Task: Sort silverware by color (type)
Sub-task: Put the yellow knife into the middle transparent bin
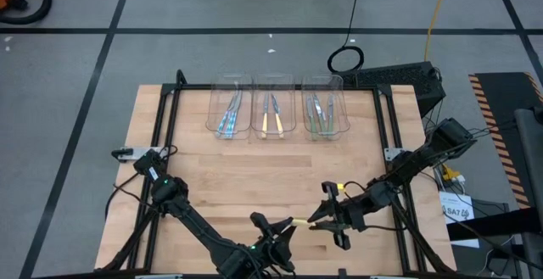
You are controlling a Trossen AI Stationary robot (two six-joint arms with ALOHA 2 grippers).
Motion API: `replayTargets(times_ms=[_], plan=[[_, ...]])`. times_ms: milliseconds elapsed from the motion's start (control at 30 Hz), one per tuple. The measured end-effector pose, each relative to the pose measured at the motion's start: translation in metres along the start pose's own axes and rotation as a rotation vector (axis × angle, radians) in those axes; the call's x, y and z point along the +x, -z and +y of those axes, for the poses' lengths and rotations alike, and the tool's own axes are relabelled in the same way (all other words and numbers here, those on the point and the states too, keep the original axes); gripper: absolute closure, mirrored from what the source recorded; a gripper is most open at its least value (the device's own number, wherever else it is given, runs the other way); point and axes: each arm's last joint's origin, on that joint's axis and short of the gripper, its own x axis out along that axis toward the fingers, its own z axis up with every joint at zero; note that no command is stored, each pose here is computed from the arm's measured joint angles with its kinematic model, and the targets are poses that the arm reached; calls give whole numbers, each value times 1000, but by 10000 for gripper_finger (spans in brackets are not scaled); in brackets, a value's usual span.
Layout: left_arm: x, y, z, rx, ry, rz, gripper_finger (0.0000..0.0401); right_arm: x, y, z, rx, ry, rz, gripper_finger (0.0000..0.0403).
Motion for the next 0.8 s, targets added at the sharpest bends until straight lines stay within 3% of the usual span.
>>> replayTargets(times_ms=[133, 367, 467, 633, 800], plan=[[1, 0, 0, -19, 14, 11, 306, 0, 1, 1, -3, -5, 13, 369], [2, -1, 1, -53, 3, 6, 150, 0, 3, -1, -12, 66, 60, 369], [-2, 0, -1, -29, 18, 7, 105, 0, 3, -3, -38, 109, 81, 369], [-18, 2, -5, 11, 34, -15, 89, -3, -5, -11, -95, 178, 115, 369], [-34, 8, -6, 40, 28, -35, 109, -10, -15, -22, -156, 197, 206, 369]])
